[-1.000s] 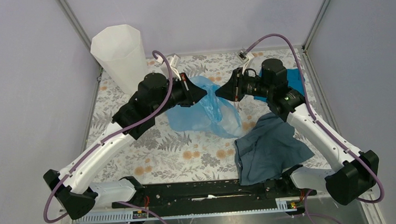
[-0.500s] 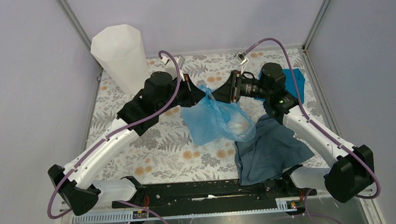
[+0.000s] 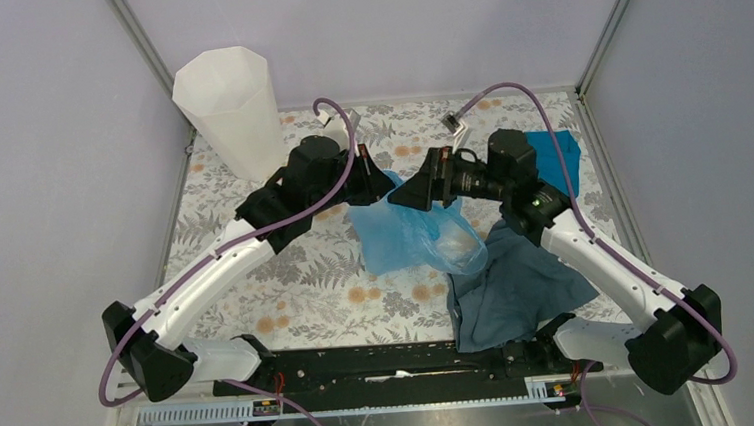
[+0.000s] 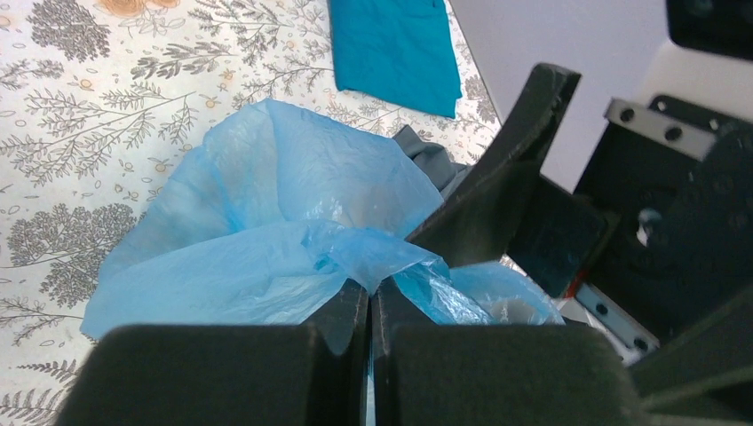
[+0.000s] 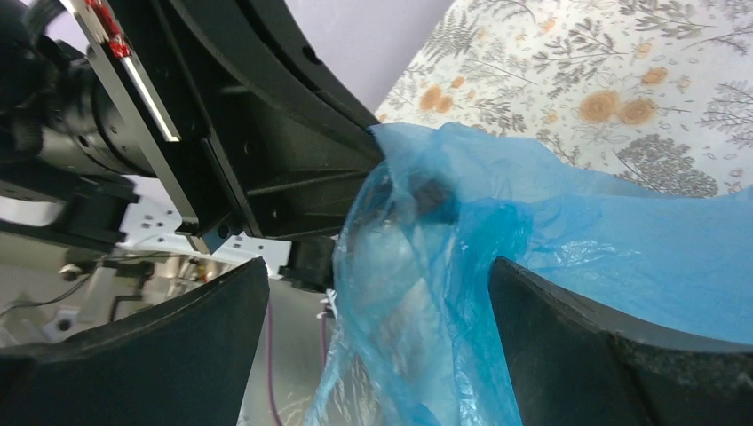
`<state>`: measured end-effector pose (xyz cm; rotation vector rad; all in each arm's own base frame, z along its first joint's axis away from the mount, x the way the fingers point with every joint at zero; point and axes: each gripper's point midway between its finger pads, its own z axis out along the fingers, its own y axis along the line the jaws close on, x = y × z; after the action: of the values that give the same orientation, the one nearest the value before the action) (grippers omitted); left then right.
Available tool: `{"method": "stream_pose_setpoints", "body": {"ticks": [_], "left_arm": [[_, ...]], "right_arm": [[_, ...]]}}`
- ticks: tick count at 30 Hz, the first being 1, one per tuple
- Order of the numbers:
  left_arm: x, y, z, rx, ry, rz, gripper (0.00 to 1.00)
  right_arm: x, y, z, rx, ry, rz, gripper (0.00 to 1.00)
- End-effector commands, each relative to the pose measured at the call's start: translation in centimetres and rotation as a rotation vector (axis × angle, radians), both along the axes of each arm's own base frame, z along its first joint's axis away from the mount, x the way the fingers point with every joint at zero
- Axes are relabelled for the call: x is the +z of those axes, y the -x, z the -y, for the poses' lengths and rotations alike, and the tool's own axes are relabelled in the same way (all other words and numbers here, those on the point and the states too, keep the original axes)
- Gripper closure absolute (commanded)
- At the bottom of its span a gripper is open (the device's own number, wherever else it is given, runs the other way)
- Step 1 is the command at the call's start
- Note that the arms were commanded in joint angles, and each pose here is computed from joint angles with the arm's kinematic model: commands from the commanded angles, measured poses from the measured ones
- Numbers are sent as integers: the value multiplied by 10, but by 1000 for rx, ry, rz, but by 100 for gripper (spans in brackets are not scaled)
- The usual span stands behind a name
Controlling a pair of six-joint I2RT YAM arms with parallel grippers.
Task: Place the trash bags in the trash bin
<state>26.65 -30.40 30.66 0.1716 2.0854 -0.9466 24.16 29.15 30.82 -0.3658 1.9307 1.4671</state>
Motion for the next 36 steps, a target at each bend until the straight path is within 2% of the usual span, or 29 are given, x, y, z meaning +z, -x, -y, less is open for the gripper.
{"method": "stream_pose_setpoints", "body": {"ticks": [1,5,6,9,10,11,14,15,16,20,25,32,35,36], "left_arm": [[21,-5,9,-13,60,25,100],[23,-4,8,-9,62,23,100],[24,-4,9,-14,66,23,100],[26,-2,10,-28,71,25,100],[28,-1,9,-34,73,28,96],[30,0,7,-37,74,32,87],[39,-3,-10,-7,61,59,48],[42,-6,-20,23,48,73,32],[46,-9,-31,51,34,95,25],[67,-25,-89,231,-87,205,9],[115,-72,-154,511,-295,370,2],[130,-166,-193,709,-528,412,1],[127,-207,-212,773,-602,404,1],[111,-227,-211,756,-640,360,1]], "right_arm": [[-5,-5,2,-126,152,122,1],[-27,-13,4,-230,325,188,8],[-29,-16,5,-250,345,202,17],[-33,-20,5,-284,375,207,54],[-33,-22,6,-300,384,207,64],[-34,-24,10,-322,393,208,75],[-33,-31,26,-412,416,221,99],[-32,-32,31,-435,418,227,100],[-31,-32,36,-457,420,237,100],[-27,-27,49,-493,409,267,100],[-25,-19,53,-486,382,281,100],[-23,-12,55,-463,377,289,100],[-23,-10,58,-467,381,298,100],[-22,-10,60,-469,384,301,100]]}}
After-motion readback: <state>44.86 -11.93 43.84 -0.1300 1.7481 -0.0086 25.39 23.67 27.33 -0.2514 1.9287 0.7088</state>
